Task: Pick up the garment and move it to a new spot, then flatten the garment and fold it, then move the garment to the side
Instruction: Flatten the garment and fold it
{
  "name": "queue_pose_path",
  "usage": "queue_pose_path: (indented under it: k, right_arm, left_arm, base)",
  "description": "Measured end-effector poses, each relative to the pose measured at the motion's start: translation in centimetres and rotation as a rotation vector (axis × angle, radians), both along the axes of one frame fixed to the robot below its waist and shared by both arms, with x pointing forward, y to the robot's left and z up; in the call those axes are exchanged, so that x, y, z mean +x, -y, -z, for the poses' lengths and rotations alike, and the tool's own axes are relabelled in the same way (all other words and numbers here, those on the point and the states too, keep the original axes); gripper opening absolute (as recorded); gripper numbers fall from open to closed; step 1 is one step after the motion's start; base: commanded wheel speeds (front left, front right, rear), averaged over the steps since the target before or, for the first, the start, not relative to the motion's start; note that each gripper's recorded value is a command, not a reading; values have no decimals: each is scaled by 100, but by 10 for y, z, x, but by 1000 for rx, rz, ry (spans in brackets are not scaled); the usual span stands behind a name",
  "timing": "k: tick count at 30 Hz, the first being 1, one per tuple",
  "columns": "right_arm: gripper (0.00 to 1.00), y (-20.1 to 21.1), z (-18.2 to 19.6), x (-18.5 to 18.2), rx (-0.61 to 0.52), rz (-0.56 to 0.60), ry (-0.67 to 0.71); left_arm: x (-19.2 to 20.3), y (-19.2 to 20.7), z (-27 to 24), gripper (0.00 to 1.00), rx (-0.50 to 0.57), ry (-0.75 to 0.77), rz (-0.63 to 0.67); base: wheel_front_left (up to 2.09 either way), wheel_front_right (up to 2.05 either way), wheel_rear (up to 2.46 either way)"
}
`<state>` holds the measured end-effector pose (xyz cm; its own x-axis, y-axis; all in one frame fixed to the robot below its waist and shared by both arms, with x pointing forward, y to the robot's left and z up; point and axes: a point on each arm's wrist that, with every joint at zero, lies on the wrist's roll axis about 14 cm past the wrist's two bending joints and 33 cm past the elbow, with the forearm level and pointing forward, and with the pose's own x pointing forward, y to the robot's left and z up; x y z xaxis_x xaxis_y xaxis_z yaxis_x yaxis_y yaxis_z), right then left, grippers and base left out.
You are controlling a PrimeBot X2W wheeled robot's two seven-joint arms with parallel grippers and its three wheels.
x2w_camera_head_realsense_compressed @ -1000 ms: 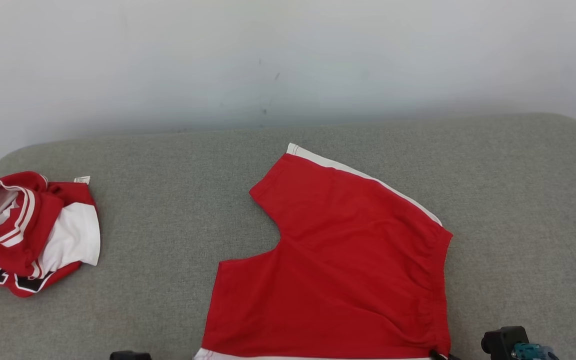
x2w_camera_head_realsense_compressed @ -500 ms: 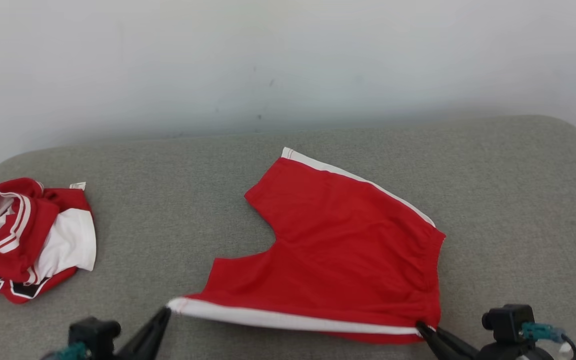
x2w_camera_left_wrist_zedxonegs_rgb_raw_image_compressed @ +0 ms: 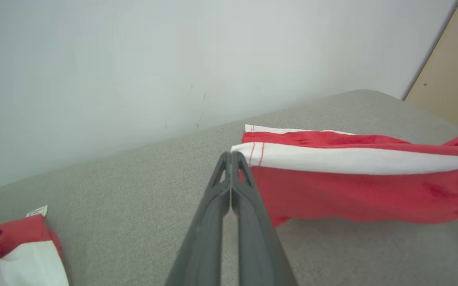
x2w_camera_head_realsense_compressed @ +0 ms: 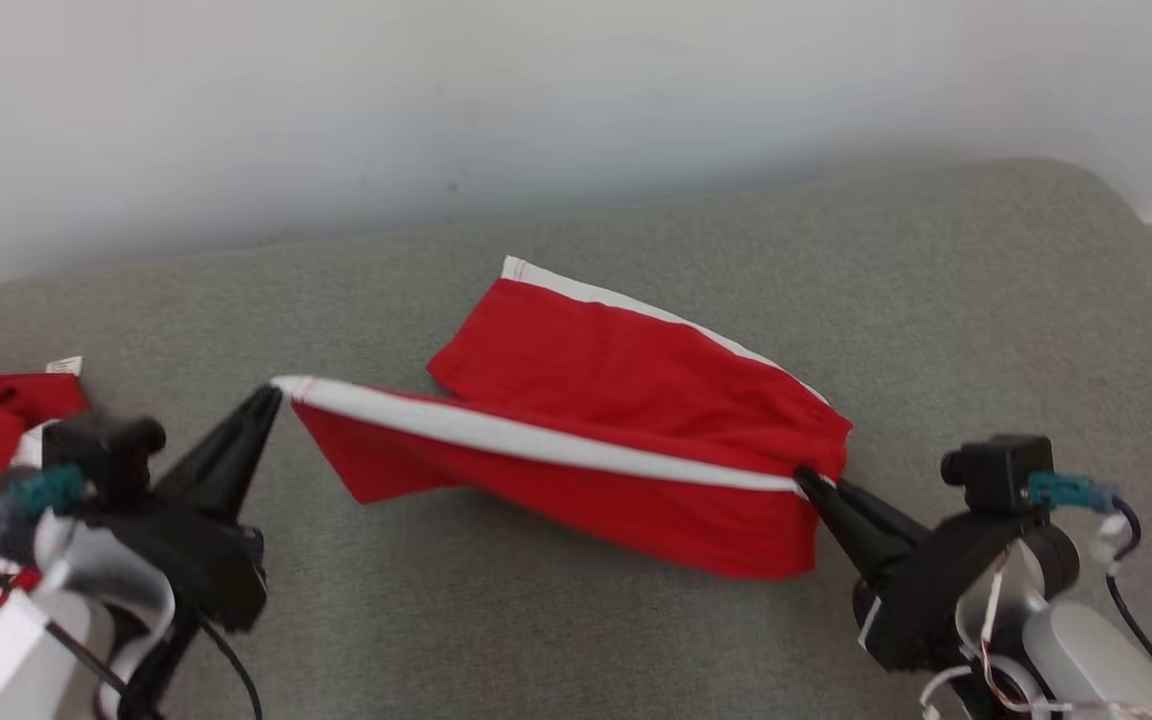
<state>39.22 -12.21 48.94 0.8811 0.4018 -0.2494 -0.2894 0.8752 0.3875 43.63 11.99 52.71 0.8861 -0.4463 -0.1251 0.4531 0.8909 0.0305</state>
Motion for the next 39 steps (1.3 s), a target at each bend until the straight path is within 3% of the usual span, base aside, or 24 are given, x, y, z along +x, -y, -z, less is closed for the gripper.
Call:
queue_pose_path:
  k: [14, 26, 39]
  right_arm:
    - [0, 6, 7, 44, 42, 79, -61]
    - [0, 22, 23, 75, 53, 158, -118]
    - [0, 36, 49, 101, 14, 206, -171]
  left_arm:
    - [80, 33, -6, 0, 98, -17, 110]
    - [125, 63, 21, 0, 227, -58, 220]
    - [172, 88, 59, 0, 300, -101, 294]
  base:
    - [0, 0, 0]
    - [0, 0, 0]
    - [0, 0, 0]
